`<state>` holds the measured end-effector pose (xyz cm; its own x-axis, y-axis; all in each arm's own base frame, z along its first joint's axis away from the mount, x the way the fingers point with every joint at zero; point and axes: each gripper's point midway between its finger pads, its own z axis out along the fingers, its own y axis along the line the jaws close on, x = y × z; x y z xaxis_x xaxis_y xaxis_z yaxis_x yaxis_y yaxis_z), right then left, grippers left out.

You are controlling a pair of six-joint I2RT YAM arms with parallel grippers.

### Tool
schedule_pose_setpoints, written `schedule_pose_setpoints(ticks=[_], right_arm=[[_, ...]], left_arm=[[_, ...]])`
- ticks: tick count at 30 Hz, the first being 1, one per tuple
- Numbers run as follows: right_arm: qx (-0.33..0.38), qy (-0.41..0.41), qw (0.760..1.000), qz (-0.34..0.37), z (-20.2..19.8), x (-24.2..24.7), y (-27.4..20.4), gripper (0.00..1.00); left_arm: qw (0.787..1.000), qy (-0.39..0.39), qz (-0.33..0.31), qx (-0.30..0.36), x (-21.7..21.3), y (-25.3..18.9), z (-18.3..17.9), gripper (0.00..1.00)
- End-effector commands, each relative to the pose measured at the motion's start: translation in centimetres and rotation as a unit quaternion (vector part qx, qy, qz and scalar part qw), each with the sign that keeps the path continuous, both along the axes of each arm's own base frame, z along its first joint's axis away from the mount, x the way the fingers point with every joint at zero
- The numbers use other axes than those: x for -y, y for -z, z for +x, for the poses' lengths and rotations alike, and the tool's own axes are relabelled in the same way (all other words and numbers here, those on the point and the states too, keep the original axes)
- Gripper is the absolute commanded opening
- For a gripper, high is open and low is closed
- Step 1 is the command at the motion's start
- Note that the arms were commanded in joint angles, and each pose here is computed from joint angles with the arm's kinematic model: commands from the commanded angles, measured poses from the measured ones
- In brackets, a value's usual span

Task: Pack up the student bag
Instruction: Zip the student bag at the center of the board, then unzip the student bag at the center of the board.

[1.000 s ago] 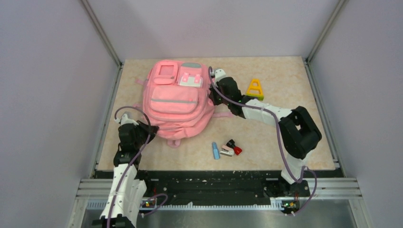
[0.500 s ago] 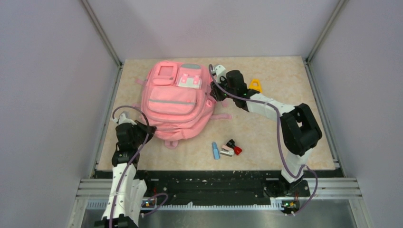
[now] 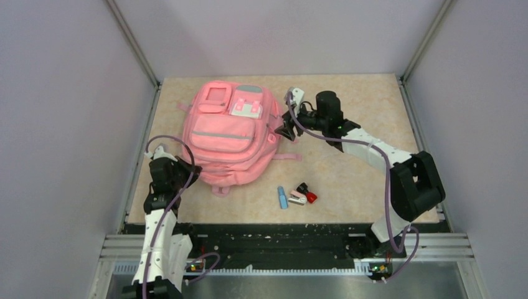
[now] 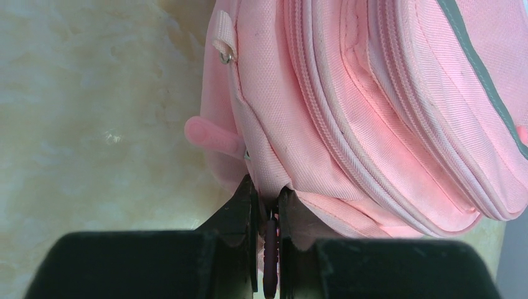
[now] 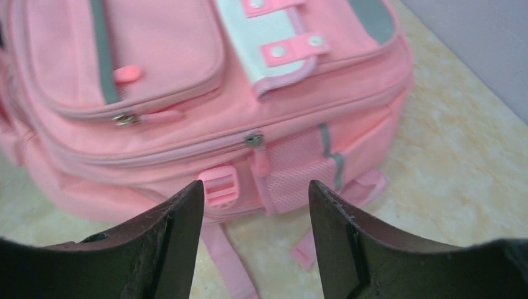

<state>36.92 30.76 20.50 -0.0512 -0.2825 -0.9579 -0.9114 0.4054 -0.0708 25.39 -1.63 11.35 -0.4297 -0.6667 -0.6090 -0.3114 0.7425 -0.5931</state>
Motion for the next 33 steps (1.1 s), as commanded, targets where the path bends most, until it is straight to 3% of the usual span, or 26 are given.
schedule_pose_setpoints(ticks=[1,15,23,26,33], right_arm=[[0.073,-0.145,0.986,0.025,-3.1,-3.0,-2.7,0.63],[0.057,-0.237,0.970,-0.016,-3.7,-8.2,0.5,0.63],[0.032,-0.241,0.969,-0.034,-2.8,-9.6,3.0,0.58],[0.016,-0.241,0.969,-0.045,-2.6,-9.8,3.9,0.50],[-0.001,-0.230,0.972,-0.055,-3.1,-9.5,4.1,0.05]], left_arm=[[0.997,-0.018,0.035,0.073,-1.5,-4.5,1.9,0.00],[0.997,-0.002,0.027,0.070,-1.0,-4.0,1.9,0.00],[0.997,0.006,0.023,0.075,-0.7,-4.4,2.1,0.00],[0.997,0.008,0.022,0.077,-0.6,-4.5,2.1,0.00],[0.997,0.009,0.009,0.079,-0.4,-4.3,2.1,0.00]])
